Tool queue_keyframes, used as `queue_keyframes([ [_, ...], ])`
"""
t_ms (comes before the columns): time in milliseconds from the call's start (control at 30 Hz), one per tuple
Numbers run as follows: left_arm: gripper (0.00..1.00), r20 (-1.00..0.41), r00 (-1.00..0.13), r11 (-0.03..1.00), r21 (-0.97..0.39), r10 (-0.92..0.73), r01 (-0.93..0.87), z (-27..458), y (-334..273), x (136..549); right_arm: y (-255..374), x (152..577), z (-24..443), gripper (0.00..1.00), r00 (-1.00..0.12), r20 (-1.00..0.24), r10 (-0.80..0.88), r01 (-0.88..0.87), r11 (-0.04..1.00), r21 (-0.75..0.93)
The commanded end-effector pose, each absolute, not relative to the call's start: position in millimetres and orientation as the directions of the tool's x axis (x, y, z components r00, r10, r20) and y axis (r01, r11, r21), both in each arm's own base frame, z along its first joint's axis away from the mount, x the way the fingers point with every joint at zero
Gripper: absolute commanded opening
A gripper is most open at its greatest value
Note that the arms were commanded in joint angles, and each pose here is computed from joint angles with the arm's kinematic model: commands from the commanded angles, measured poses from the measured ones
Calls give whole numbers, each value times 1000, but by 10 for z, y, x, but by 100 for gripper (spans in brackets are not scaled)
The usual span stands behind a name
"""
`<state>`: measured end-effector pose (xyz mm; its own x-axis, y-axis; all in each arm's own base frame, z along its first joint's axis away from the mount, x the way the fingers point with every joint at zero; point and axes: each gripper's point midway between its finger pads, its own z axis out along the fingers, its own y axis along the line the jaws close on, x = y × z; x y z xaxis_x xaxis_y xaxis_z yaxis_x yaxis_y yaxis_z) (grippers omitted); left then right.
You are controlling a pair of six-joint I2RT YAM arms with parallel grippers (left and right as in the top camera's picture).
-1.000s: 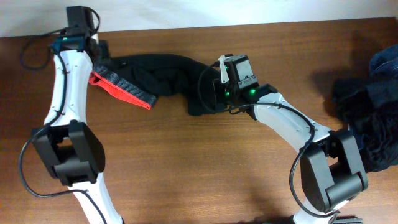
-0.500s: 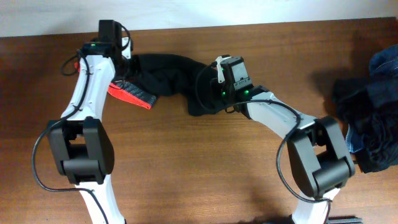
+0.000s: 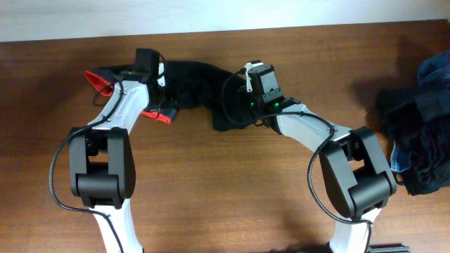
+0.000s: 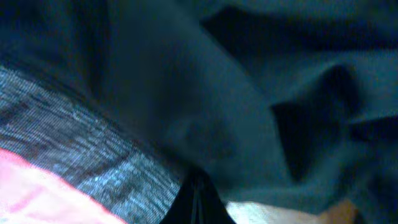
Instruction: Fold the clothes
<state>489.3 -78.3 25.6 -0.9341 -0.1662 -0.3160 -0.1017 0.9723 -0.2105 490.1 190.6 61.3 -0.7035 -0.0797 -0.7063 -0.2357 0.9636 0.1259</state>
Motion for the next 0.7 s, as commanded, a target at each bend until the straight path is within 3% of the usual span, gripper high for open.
queue_keyframes([
  [0,1,-317,-928,966,-227,-194,-125,233,-766,4848,1811,4947,517,30,-709,-701,-72,-200,974,102],
  [100,0,-309,-931,966,-224,-196,-129,195,-750,4820,1761,4961,458,48,-712,-698,-73,-180,980,81],
  [200,0,-296,-935,971,-194,-196,-143,162,-699,4771,1736,4960,391,80,-721,-689,-73,-175,981,80],
  [300,1,-244,-929,960,-96,-280,-264,92,-495,4602,1683,4962,334,96,-731,-679,-69,-165,983,77],
  [533,2,-92,-939,939,67,-331,-338,19,-244,4116,1469,4978,291,99,-751,-659,-46,-124,990,72],
  [667,10,-6,-936,930,110,-353,-351,18,-124,3885,1309,4978,305,99,-764,-645,-25,-96,993,74],
])
